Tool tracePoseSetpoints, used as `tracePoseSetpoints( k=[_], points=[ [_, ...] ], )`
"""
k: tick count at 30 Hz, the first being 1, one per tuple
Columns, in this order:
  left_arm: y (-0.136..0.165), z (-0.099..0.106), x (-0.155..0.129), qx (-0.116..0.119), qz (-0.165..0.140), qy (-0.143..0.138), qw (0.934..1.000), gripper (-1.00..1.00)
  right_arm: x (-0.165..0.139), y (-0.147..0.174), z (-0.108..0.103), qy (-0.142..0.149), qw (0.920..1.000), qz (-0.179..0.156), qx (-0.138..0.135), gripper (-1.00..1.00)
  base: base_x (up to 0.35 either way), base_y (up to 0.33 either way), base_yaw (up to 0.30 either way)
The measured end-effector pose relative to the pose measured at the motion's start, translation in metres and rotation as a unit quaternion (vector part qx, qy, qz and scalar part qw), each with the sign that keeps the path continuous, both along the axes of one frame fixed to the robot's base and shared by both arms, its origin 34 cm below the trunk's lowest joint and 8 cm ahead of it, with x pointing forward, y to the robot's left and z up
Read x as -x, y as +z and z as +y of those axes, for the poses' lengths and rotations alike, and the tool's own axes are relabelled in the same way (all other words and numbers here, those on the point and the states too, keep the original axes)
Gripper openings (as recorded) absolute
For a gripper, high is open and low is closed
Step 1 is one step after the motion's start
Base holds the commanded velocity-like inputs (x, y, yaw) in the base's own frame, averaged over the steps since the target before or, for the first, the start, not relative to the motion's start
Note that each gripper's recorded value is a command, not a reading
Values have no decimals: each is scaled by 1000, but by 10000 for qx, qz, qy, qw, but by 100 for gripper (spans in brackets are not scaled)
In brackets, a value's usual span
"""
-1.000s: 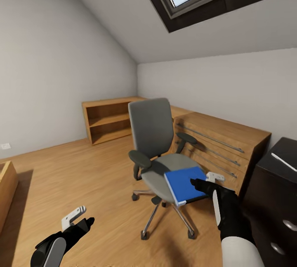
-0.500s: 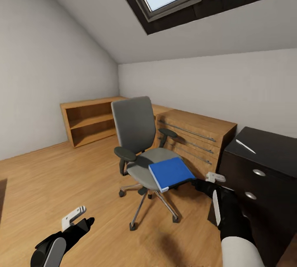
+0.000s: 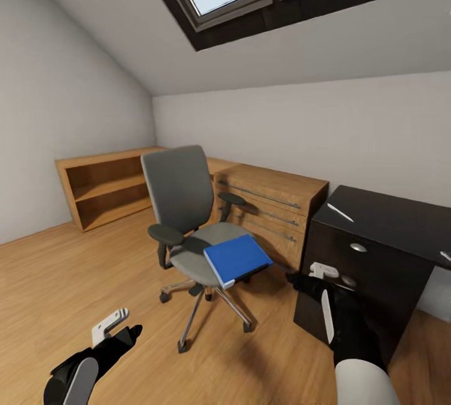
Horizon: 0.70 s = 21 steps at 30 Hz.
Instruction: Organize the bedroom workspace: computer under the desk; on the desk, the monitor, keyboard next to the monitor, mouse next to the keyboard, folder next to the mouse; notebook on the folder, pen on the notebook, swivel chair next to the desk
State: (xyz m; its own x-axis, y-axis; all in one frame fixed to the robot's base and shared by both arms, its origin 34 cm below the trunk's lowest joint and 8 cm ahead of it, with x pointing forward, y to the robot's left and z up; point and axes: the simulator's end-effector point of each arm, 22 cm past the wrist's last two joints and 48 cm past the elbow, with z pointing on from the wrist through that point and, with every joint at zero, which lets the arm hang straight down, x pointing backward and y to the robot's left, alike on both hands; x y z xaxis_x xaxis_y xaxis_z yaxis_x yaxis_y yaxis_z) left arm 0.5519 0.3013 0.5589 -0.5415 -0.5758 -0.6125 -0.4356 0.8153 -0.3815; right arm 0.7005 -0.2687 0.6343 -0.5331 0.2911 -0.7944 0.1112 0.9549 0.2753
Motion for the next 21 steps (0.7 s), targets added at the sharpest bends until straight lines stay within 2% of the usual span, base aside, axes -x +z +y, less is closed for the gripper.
tracePoseSetpoints(
  k=[11, 15, 18, 21],
  points=[
    [-13, 3, 2, -21, -128, 23, 9999, 100, 9, -40, 38, 425, 9970, 66, -650, 100, 0, 0, -25],
    [-19, 3, 3, -29, -162, 23, 9999, 100, 11, -48, 46, 485, 9947, 21, -902, 100, 0, 0, -3],
    [-20, 4, 3, -42, -224, 29, 9997, 100, 12, -53, 43, 457, 9929, -38, -1099, 100, 0, 0, -1],
    [-20, 5, 3, -58, -309, 36, 9995, 100, 14, -58, 32, 361, 9906, -113, -1315, 100, 0, 0, 0]
  ],
)
